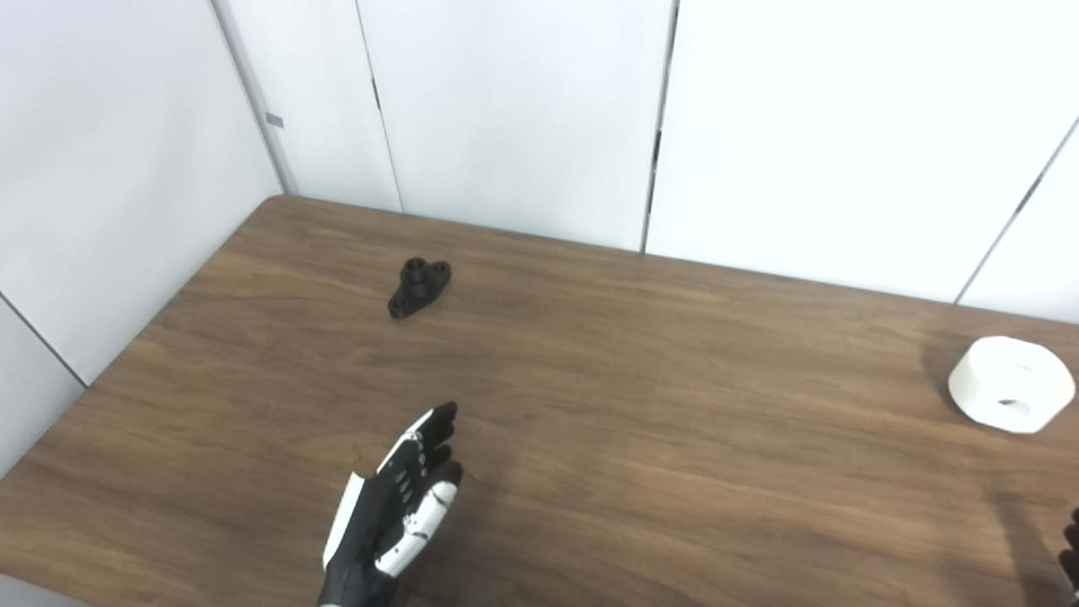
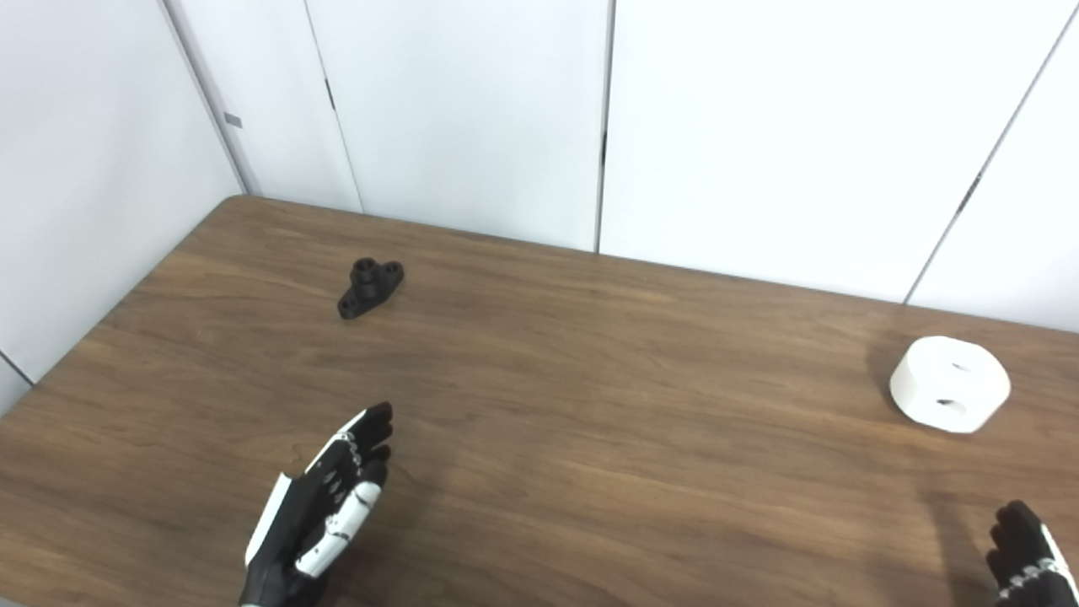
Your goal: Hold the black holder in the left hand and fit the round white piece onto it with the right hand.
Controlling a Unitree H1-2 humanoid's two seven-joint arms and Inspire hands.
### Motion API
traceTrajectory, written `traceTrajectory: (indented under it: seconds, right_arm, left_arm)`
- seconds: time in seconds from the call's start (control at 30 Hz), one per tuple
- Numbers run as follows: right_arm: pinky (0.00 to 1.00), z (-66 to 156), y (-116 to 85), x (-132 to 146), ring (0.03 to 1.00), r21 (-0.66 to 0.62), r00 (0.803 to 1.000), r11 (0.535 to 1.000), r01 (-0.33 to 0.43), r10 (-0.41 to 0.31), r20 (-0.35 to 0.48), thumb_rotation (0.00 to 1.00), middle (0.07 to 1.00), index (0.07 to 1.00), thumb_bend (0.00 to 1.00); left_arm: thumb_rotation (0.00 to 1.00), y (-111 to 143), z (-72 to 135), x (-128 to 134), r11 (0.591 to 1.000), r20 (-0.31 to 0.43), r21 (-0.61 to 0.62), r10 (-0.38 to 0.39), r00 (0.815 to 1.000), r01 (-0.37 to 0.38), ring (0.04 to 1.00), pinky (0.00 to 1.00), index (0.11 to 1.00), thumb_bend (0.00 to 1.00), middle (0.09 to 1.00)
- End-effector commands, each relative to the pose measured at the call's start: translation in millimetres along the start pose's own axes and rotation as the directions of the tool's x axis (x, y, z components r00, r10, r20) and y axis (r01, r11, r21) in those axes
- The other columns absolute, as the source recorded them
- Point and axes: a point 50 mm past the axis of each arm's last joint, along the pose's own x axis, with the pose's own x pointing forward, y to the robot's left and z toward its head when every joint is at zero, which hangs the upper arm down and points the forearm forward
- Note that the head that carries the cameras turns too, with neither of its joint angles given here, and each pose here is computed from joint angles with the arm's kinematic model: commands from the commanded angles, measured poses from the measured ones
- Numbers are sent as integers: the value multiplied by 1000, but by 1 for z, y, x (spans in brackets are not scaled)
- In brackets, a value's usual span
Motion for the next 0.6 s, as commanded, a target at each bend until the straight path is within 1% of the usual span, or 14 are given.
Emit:
traceTrajectory:
  seconds: [0.0, 0.07, 0.1, 0.13, 0.2, 0.23, 0.27, 0.33, 0.37, 0.4, 0.47, 0.57]
  right_arm:
    - [1000, -20, -2, -23, 987, 13, 995, 1000, 28, -27, -93, 932, 960, 937, 650]
    - [1000, -21, -1, -23, 988, 7, 995, 1000, 26, -25, -96, 937, 958, 938, 658]
    - [1000, -22, 0, -23, 991, -4, 996, 1000, -1, 1, -87, 947, 960, 941, 655]
    - [1000, -22, 0, -22, 996, -11, 997, 1000, -22, 22, -80, 979, 984, 973, 636]
    - [1000, -23, 0, -20, 1000, -14, 996, 999, -46, 44, -77, 995, 996, 990, 637]
    - [1000, -24, 0, -20, 1000, -13, 996, 999, -47, 46, -80, 998, 998, 988, 649]
    - [1000, -25, 0, -18, 1000, -8, 996, 999, -45, 44, -79, 1000, 999, 988, 652]
    - [1000, -25, 2, -16, 1000, 8, 996, 999, -39, 40, -76, 1000, 1000, 985, 619]
    - [1000, -25, 2, -16, 1000, 13, 997, 999, -37, 38, -75, 1000, 1000, 984, 613]
    - [1000, -24, 3, -15, 1000, 15, 997, 999, -36, 37, -73, 1000, 1000, 988, 597]
    - [1000, -24, 4, -13, 1000, 17, 997, 999, -36, 37, -68, 1000, 1000, 994, 565]
    - [1000, -22, 6, -12, 1000, 17, 997, 999, -32, 33, -74, 1000, 1000, 994, 553]
  left_arm:
    - [391, -3, 5, -10, 995, 8, 10, 100, 995, -100, 934, 921, 881, 530, 925]
    - [362, 3, 16, 2, 987, 61, 90, 132, 989, -137, 916, 900, 873, 559, 911]
    - [355, 6, 21, 8, 978, 85, 136, 150, 985, -161, 913, 890, 869, 567, 908]
    - [341, 7, 26, 13, 970, 108, 166, 164, 980, -181, 906, 871, 861, 584, 900]
    - [308, 12, 36, 26, 951, 154, 220, 188, 970, -219, 911, 879, 861, 598, 903]
    - [285, 13, 40, 30, 943, 170, 237, 195, 966, -232, 916, 896, 859, 627, 900]
    - [276, 15, 44, 38, 935, 178, 252, 210, 961, -251, 917, 902, 858, 637, 899]
    - [310, 17, 51, 49, 922, 182, 271, 233, 955, -277, 946, 971, 858, 727, 908]
    - [315, 18, 54, 54, 910, 184, 295, 243, 952, -290, 950, 983, 858, 741, 910]
    - [323, 19, 56, 58, 896, 188, 327, 250, 950, -301, 946, 975, 855, 753, 908]
    - [340, 22, 60, 66, 854, 204, 405, 265, 942, -327, 923, 934, 847, 754, 898]
    - [352, 27, 66, 79, 805, 210, 475, 290, 934, -356, 932, 944, 852, 744, 906]
